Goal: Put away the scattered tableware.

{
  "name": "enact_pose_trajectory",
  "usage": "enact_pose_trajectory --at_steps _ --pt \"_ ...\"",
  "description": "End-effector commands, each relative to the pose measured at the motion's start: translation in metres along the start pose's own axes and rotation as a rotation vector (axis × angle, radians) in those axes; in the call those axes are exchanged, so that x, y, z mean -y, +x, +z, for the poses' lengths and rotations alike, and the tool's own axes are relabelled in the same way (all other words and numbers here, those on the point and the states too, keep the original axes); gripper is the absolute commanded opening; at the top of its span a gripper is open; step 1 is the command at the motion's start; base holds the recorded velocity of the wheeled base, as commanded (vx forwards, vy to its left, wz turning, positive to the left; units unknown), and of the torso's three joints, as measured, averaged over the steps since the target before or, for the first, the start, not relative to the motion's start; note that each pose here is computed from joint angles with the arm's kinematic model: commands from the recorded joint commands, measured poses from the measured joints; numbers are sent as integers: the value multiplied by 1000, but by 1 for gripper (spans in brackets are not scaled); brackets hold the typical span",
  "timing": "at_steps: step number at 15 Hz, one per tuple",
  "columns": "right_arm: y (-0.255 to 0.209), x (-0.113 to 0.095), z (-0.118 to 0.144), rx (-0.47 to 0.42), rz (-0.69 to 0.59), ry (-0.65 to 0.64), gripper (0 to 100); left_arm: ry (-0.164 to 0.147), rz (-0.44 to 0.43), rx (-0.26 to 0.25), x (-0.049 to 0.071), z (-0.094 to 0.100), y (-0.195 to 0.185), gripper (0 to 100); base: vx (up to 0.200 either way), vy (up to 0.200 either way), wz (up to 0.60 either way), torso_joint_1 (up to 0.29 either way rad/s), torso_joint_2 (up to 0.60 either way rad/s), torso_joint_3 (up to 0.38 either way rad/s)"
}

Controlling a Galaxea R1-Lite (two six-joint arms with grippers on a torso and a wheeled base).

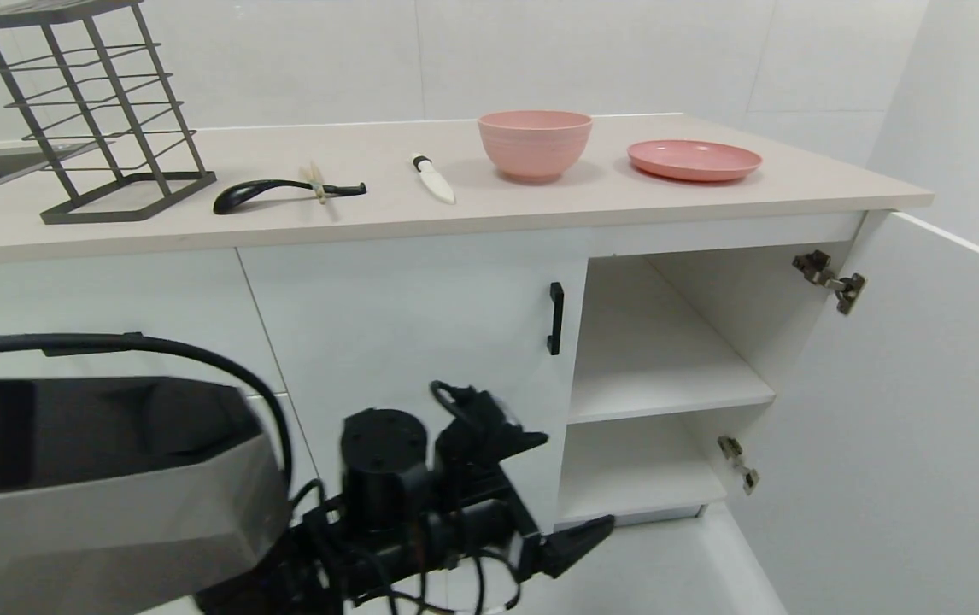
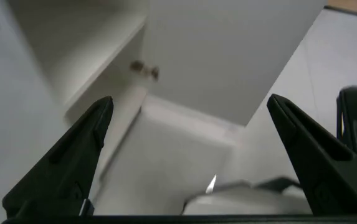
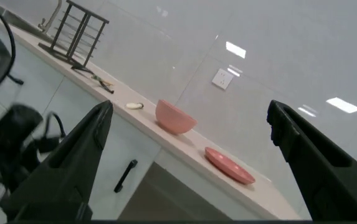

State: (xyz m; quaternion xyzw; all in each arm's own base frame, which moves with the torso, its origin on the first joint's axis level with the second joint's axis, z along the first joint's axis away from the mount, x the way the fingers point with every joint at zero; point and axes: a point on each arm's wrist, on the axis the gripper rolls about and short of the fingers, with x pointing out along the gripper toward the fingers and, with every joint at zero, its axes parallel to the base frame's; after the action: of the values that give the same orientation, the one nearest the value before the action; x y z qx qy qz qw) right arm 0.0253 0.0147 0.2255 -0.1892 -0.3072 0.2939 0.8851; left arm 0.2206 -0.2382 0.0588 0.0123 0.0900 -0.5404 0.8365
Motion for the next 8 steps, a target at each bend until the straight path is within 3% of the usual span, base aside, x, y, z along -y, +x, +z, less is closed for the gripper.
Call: enact_pose_trajectory --at_steps 1,2,3,4,5,8 --pt "-8 -11 -22 -77 17 60 100 -4 275 83 -2 23 -146 100 0 0 0 0 0 0" --pt "-11 -15 -29 -103 24 82 100 11 355 128 -5 29 -169 100 0 0 0 0 0 0" --pt "-14 -19 -35 -130 34 106 100 50 443 210 -8 43 -189 100 0 0 0 0 0 0" --pt "-15 -21 -37 -141 35 114 100 66 483 242 -9 48 -199 100 0 0 0 0 0 0" --pt "-20 -26 -42 -164 40 132 100 104 601 305 -9 58 -224 100 0 0 0 0 0 0" --pt "-28 -33 -51 -232 37 179 100 90 739 305 6 59 -255 100 0 0 0 0 0 0"
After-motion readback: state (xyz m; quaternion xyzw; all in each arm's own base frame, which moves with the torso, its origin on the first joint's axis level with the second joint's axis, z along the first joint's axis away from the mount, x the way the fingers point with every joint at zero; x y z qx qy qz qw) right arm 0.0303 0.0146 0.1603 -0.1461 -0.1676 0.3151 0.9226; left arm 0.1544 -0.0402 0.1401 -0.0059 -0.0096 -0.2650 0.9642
